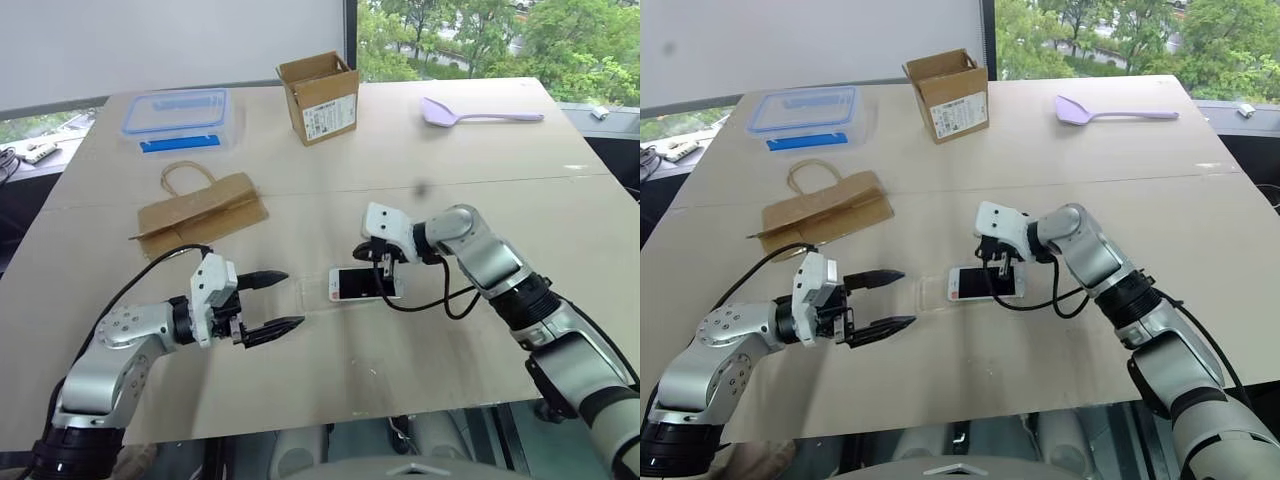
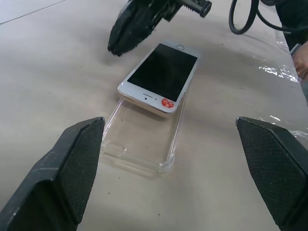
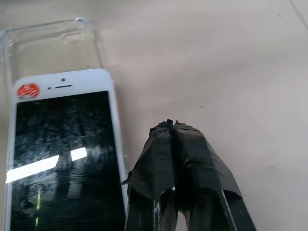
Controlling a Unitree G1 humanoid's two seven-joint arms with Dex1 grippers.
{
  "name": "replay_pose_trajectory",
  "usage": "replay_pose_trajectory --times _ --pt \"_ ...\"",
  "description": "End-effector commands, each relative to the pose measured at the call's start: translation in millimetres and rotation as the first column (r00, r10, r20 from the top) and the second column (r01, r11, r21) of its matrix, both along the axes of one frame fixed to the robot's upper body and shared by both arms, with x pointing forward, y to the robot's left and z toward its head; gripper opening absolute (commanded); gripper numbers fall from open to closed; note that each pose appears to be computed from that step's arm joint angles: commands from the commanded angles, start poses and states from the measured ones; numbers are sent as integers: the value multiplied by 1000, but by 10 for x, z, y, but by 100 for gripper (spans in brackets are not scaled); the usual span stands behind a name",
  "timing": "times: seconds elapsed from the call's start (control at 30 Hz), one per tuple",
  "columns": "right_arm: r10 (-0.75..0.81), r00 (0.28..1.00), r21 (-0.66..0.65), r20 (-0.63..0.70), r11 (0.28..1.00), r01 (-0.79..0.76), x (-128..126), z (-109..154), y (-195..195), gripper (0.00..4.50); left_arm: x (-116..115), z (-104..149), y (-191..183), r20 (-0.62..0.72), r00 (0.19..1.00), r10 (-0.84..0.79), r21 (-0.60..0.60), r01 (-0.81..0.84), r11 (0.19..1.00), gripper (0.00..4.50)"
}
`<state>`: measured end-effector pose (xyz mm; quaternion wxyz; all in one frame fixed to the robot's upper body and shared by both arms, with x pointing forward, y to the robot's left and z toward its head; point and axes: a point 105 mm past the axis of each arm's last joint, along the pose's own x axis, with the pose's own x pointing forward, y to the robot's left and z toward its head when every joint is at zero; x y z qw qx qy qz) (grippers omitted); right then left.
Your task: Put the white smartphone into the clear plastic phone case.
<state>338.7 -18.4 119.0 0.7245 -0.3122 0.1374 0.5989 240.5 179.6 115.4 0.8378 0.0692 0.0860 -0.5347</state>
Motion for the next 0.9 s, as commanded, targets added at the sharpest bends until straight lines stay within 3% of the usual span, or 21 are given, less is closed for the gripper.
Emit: replay_pose_trajectory --times 0.03,0.53,0.7,0.9 --pt "87 996 13 28 996 -87 -95 144 75 2 -14 30 75 30 1000 4 6 -4 1000 450" --pt "194 981 -8 26 981 -194 -268 93 69 2 -19 -87 152 30 1000 2 8 -2 1000 450" --pt "247 969 44 19 968 -247 -375 187 93 2 -43 -70 169 32 999 0 10 0 1000 450" --pt "300 953 -31 32 954 -299 -450 46 65 2 -49 -79 175 32 999 -4 10 3 1000 450"
